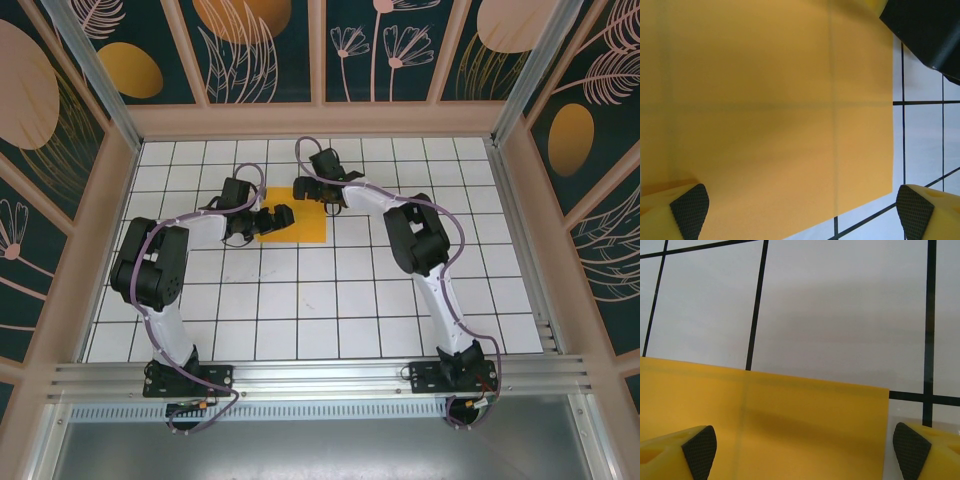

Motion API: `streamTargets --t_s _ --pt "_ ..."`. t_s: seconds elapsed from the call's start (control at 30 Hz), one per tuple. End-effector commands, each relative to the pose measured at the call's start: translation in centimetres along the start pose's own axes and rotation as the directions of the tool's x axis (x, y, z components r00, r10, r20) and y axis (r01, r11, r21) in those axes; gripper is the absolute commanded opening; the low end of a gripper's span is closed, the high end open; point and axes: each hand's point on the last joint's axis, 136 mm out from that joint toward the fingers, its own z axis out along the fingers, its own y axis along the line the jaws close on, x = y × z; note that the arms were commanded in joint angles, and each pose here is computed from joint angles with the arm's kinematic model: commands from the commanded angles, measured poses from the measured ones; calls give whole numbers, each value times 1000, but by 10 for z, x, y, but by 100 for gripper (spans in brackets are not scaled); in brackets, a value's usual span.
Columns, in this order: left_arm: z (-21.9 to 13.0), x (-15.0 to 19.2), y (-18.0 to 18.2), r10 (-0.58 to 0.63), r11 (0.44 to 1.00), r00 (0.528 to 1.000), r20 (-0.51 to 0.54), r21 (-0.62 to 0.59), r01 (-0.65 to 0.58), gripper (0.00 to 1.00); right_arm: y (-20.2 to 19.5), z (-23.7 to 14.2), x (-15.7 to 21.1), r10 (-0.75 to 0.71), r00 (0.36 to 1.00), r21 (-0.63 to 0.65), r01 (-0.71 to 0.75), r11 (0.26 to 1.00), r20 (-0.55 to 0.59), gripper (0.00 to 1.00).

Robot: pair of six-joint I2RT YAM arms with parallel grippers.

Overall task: Fold a paper plane with a square sheet of paper (fold left side to right side)
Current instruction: Pick up the square sheet of paper from the center of the table.

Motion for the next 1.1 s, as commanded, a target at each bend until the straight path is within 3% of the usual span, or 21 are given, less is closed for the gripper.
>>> streamTargets --t_s 0.0,1.07 --pt "10 9 9 -35 999 999 -39 -33 34 99 19 6 43 -50 990 -34 45 998 -131 92" --pt "11 13 11 -39 999 998 -51 -33 38 98 57 -27 76 -91 971 -170 54 984 -223 88"
